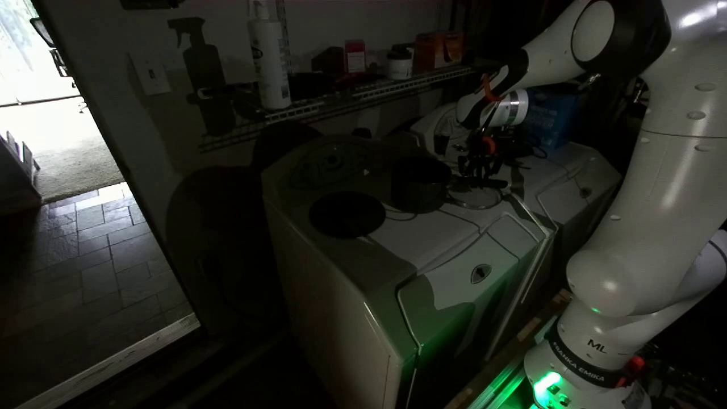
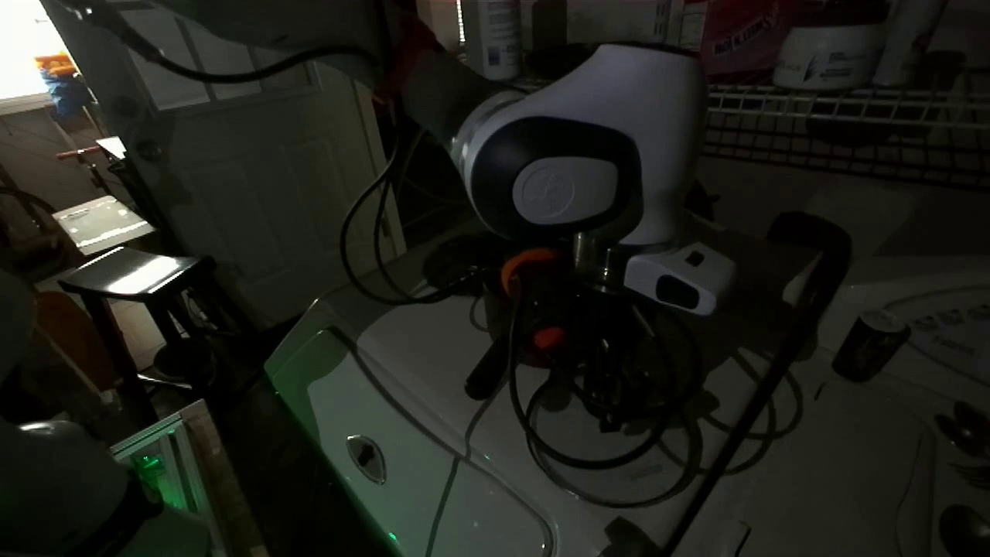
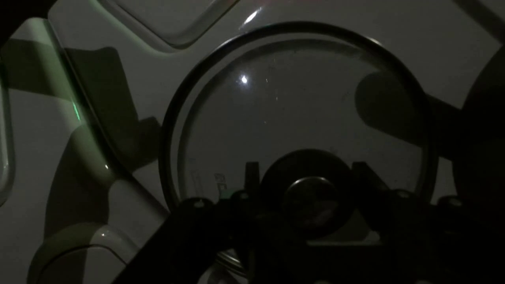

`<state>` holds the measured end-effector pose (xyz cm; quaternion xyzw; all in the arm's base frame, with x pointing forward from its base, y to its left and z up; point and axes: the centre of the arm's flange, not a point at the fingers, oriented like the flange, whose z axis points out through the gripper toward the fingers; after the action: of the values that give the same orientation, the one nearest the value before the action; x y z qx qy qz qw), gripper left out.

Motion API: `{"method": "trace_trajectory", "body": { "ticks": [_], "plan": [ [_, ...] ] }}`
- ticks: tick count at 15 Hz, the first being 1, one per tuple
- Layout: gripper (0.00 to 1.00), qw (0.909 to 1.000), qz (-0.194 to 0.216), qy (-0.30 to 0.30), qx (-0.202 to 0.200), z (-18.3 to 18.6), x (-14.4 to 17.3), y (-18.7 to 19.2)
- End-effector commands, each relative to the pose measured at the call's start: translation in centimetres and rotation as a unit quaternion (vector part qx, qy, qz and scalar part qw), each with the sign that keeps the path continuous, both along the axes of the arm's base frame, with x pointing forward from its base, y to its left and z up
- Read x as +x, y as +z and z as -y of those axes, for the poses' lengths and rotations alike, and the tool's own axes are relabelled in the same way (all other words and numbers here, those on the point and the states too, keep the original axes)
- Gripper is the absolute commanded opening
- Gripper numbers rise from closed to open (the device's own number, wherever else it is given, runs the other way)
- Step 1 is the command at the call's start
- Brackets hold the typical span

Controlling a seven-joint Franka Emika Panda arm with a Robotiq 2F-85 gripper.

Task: Use the lid to cover the pot

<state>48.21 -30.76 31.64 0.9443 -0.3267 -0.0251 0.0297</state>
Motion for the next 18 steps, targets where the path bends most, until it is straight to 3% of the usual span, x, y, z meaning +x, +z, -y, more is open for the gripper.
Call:
{"method": "trace_trajectory", "body": {
  "ticks": [1, 12, 18],
  "plan": [
    [0.34, 0.9998, 0.009, 0.015, -0.014, 1.1, 1.0, 3.2],
    [0.34, 0.9958, 0.041, 0.053, -0.062, 2.8, 3.7, 12.5],
    [0.34, 0.992, 0.077, 0.084, -0.054, 1.5, 6.2, 18.0]
  ]
}}
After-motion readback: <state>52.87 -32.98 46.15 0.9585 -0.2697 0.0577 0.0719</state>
